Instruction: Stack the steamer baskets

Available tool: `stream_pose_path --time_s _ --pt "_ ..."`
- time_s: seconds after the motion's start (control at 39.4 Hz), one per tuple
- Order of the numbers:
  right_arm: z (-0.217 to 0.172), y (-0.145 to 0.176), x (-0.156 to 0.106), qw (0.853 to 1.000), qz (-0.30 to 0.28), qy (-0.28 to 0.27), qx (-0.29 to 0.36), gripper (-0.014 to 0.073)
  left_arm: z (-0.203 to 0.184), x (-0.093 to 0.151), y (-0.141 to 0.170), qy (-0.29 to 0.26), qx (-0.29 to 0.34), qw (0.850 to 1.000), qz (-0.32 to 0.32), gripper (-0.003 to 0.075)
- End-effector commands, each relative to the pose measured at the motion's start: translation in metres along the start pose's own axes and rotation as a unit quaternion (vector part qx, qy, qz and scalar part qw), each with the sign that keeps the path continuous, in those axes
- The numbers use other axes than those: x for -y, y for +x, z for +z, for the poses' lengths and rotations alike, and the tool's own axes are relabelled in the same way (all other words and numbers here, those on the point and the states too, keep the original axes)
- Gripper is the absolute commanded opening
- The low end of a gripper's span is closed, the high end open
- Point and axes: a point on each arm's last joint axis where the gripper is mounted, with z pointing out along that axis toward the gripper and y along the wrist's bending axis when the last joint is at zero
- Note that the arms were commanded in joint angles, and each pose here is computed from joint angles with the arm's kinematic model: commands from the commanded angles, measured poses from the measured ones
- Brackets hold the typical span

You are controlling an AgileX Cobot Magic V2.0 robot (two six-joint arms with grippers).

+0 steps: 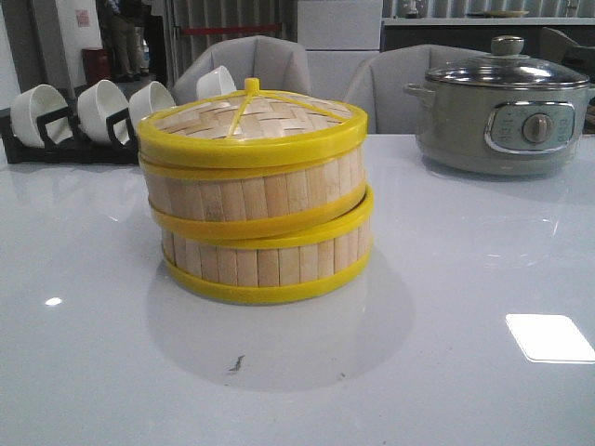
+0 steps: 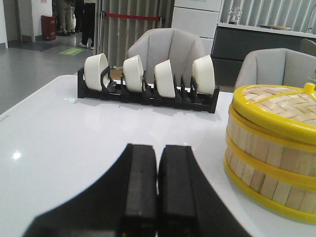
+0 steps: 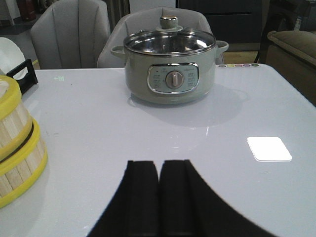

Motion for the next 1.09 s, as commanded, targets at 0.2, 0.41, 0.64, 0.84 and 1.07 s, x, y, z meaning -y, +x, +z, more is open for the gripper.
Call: stream_pose_path --time_s 0.2,0.41,0.64,0.84,1.07 --pt "-0.001 -0.0167 -0.001 0.999 -0.004 -0.001 0.053 0.0051 -0.002 0.0015 -0.0123 0.008 0.073 0.997 0.013 0.0084" --pt "-0.001 -0.0167 -0.001 0.999 -0.004 -0.001 0.053 0.0051 -0.002 0.0016 -0.0125 0.008 0.074 0.997 0.013 0.0084" --pt "-0.001 -0.0167 -0.001 0.999 -0.004 -0.001 0.053 0.0051 -0.0016 0.0011 -0.0094 0.006 0.057 0.998 0.013 0.0084" --pt "-0.001 -0.0167 -0.001 0.999 -0.004 -0.001 0.053 0.0051 -0.0016 0.0011 -0.0094 0.006 0.057 0.998 0.013 0.0084" --pt "-0.001 -0.0167 -0.001 0.999 -0.004 -0.001 0.053 0.0051 -0.0016 0.0011 -0.0094 0.006 0.057 0.998 0.013 0.0084"
